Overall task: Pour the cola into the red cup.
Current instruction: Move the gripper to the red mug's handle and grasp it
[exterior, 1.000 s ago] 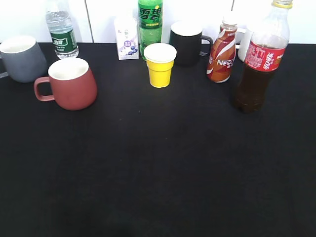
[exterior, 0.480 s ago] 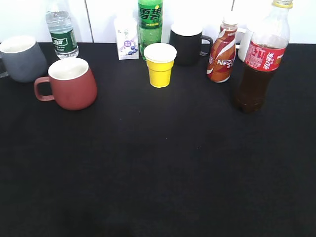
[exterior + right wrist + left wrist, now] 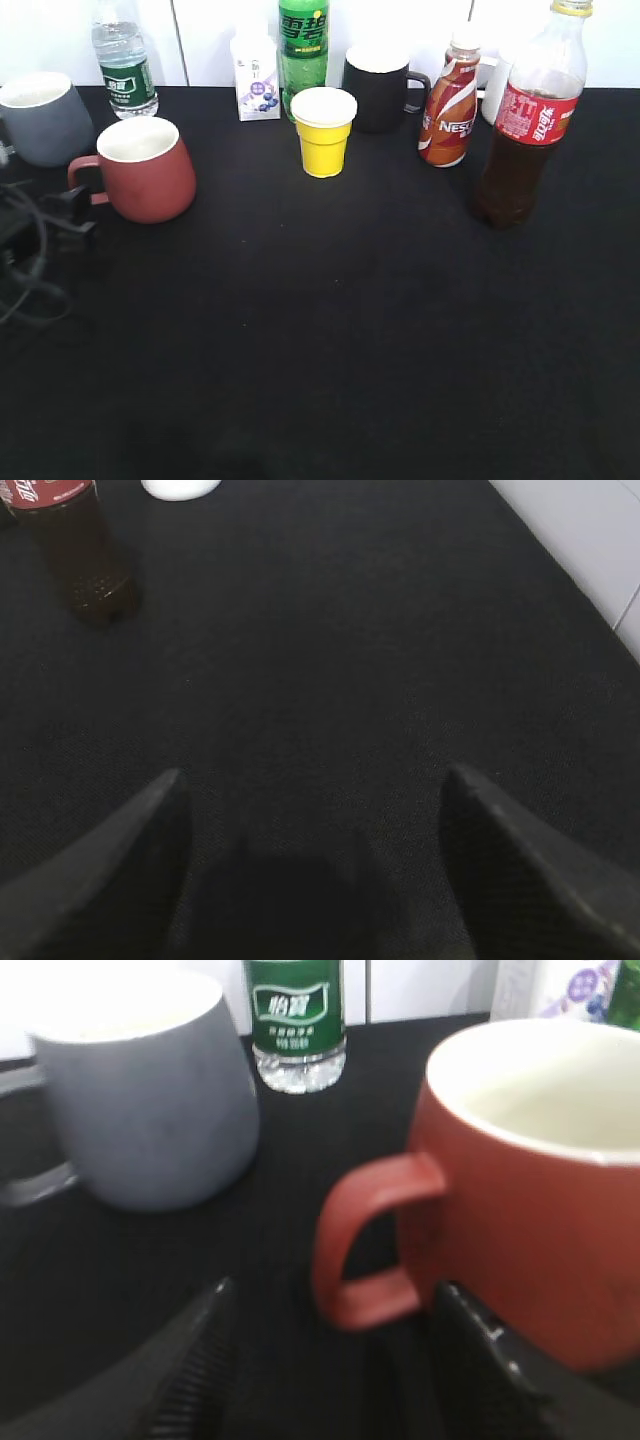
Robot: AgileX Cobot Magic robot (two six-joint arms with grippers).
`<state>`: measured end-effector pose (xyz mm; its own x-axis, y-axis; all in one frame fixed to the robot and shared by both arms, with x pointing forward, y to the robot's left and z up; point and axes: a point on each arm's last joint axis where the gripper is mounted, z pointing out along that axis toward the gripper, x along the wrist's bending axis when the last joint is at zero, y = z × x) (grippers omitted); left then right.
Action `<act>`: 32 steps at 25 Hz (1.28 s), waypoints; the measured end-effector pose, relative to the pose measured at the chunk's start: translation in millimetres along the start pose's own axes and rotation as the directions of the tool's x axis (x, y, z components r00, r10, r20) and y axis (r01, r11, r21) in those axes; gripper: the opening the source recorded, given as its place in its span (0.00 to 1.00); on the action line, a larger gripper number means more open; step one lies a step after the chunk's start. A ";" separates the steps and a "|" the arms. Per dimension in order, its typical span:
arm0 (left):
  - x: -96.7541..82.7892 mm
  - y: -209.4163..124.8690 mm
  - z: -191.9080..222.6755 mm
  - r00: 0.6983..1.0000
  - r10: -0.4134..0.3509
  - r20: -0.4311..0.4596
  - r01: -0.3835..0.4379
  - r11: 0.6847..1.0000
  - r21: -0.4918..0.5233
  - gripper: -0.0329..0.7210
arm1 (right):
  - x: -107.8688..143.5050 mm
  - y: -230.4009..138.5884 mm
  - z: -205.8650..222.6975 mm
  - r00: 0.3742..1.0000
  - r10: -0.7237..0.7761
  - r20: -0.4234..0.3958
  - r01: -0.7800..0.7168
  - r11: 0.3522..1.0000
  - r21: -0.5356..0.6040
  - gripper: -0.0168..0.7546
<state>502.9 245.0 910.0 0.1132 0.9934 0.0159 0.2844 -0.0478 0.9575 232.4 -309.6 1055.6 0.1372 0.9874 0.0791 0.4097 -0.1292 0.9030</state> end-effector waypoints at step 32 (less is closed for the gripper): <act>3.4 -6.5 57.2 0.998 0.051 0.025 -0.047 0.992 -0.116 0.16 | 0.0 0.0 0.0 1.000 0.000 0.000 0.000 1.000 0.000 0.78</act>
<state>555.9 242.8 887.4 0.1514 0.9868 0.0570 0.1667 -0.0824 0.9826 232.4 -309.6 1055.6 0.1372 0.9874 0.0791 0.4098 -0.1292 0.9030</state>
